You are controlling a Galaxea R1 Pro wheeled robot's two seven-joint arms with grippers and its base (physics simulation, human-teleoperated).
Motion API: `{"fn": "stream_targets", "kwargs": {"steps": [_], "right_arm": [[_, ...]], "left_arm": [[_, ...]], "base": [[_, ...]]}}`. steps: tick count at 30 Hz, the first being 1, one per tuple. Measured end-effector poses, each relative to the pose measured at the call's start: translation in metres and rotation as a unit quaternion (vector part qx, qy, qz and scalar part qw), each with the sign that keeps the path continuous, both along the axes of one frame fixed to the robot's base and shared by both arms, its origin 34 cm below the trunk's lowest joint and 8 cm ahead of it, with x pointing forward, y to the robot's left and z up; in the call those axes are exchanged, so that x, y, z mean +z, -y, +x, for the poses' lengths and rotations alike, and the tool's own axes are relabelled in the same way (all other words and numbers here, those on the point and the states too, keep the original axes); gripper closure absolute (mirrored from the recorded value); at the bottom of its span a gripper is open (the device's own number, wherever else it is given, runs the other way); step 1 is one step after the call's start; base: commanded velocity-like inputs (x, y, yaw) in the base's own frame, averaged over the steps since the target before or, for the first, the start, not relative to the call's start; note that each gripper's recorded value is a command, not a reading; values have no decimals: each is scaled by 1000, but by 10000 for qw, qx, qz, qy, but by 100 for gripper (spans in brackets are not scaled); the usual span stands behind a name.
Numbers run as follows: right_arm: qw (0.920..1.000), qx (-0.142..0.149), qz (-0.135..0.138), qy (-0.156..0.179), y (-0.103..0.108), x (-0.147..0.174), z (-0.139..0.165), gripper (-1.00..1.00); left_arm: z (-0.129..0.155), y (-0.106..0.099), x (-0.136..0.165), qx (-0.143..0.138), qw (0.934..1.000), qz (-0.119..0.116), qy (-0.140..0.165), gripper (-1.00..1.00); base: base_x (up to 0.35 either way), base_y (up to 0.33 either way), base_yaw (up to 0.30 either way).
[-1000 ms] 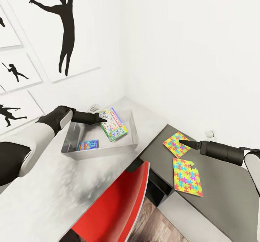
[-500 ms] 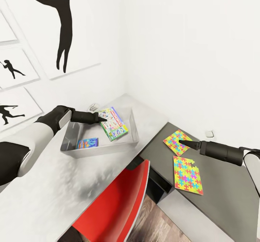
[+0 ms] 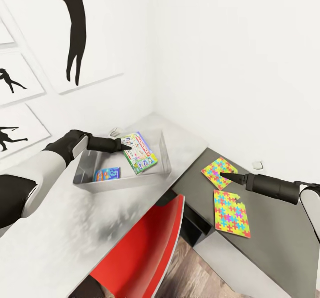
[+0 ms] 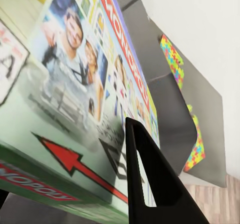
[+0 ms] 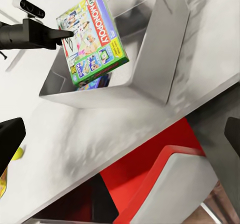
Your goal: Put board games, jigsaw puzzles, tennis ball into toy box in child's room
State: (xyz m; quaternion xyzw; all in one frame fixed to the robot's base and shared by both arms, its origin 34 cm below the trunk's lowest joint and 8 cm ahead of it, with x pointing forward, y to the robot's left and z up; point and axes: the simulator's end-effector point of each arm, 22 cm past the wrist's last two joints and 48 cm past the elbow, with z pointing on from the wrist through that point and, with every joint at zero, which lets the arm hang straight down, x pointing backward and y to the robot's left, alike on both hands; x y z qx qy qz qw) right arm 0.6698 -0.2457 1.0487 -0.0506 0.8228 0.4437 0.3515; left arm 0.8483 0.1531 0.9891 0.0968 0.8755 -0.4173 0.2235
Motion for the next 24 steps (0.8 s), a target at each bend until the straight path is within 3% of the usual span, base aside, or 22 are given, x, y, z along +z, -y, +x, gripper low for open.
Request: {"fn": "stream_targets", "kwargs": {"steps": [24], "right_arm": [[9998,-2,2,-202,0,-22,1,-100]], "left_arm": [[10,-1,-16,47,10000,22,-77,100]], "base": [[0,0,0]]}}
